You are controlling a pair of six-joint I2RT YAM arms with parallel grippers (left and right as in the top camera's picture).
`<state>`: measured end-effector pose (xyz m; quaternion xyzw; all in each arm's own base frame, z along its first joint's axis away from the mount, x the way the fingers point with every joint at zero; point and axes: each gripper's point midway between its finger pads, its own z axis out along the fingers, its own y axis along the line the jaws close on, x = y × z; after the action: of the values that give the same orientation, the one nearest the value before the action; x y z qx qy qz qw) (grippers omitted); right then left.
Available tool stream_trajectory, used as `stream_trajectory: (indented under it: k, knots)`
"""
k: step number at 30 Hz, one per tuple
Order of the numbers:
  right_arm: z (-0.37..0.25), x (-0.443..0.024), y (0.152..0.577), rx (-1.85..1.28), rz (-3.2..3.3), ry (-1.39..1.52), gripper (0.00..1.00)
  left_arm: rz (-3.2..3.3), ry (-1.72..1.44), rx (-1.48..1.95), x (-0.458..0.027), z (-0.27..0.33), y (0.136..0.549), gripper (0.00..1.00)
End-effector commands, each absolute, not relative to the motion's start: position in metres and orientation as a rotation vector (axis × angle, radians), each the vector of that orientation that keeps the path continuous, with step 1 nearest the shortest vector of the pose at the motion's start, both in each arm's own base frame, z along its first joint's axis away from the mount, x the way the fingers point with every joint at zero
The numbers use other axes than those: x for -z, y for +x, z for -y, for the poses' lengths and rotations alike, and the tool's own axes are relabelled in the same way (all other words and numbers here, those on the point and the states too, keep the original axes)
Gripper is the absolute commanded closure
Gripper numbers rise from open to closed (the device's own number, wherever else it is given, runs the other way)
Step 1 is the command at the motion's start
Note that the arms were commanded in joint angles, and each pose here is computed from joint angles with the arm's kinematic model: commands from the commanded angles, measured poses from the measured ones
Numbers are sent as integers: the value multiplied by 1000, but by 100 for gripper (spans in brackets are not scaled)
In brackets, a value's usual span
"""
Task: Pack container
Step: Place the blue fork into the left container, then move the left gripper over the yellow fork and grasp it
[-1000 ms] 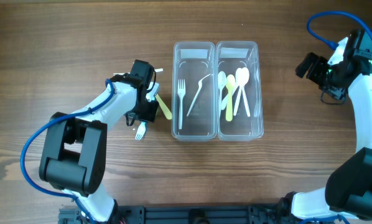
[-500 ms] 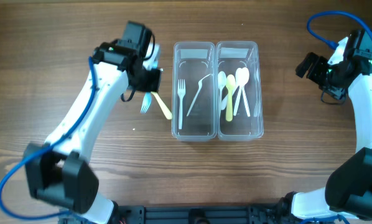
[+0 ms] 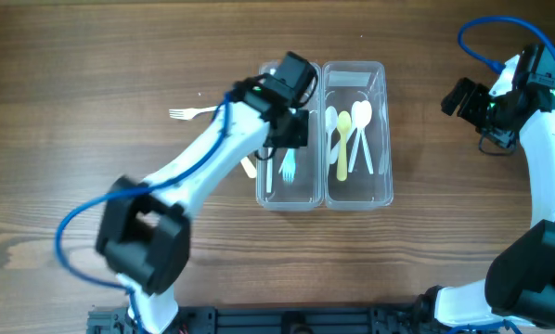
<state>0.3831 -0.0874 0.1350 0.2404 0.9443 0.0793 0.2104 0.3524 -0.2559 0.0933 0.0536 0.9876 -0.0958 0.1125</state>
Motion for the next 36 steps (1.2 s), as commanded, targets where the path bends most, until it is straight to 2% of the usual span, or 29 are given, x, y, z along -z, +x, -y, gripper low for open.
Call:
stream_trajectory:
  k: [1,3,4,6,10,15,19,23,36]
  knots:
    - [87,-132,385,-231,-2623,683,0,-2872,96,339,-109,261,359,68]
    - [87,-132,384,-231,-2624,683,0,-2799,87,391,-144,262,367,53]
    - [87,-132,384,-231,-2624,683,0,-2761,80,411,-161,261,371,48]
    - [87,-131,384,-231,-2627,685,0,-2647,44,431,-206,248,379,46]
    - [87,-131,383,-231,-2628,685,0,-2632,-99,241,-215,196,383,45]
    - [87,-132,384,-231,-2624,684,0,-2705,-634,133,-156,139,391,42]
    - [87,-131,383,-232,-2631,686,0,-2776,-803,39,-91,131,387,44]
    - [86,-130,381,-233,-2638,689,0,-2781,-1007,-22,-57,129,382,44]
    - [86,-130,380,-233,-2642,690,0,-2837,-1104,-143,5,126,377,42]
